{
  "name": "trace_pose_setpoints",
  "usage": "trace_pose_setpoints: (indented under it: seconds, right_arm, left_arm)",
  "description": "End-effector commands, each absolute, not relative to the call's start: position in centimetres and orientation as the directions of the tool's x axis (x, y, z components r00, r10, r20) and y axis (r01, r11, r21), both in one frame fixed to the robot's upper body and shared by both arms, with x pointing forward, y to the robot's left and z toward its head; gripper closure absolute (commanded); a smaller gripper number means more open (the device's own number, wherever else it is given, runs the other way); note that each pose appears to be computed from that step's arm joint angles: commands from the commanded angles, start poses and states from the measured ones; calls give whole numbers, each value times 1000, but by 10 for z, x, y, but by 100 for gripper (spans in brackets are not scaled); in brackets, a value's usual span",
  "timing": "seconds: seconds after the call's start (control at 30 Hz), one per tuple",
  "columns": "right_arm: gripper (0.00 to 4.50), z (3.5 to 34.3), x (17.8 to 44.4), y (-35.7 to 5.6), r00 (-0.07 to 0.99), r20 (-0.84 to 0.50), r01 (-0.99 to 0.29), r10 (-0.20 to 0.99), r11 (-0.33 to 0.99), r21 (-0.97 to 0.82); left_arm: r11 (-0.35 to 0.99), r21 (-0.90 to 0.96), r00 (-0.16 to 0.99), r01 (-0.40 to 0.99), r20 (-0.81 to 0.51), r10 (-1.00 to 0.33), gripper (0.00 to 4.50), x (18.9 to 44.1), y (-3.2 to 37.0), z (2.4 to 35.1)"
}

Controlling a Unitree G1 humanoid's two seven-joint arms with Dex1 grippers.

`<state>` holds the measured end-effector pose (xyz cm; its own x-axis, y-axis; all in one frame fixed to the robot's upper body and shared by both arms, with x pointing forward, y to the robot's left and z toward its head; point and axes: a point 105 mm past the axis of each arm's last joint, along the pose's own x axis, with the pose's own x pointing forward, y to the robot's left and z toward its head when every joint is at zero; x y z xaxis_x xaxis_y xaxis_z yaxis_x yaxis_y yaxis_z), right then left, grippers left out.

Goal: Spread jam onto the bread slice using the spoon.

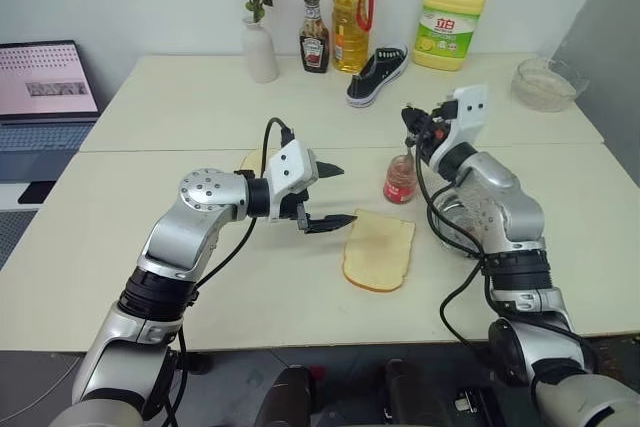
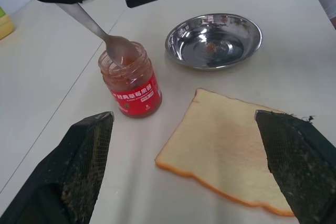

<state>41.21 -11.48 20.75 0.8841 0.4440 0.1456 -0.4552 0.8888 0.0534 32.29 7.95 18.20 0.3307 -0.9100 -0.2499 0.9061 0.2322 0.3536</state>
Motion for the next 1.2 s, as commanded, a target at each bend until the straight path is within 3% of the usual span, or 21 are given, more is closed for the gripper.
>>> trace_pose_setpoints:
  seconds: [0.03,0.6,1.2]
  right_arm:
    - [448,220,405,-113,871,201,-460,448,888,18]
    - [448,203,387,-119,877,140,-464,459,886,7]
    - [448,205,397,-119,885,162,-441,437,897,-10]
  left_arm:
    - [229,399,334,888,-215,-918,0,319,80,197]
    - [219,402,325,889,-216,-921,0,320,77,196]
    - [229,414,337,881,-209,-918,0,324,76,196]
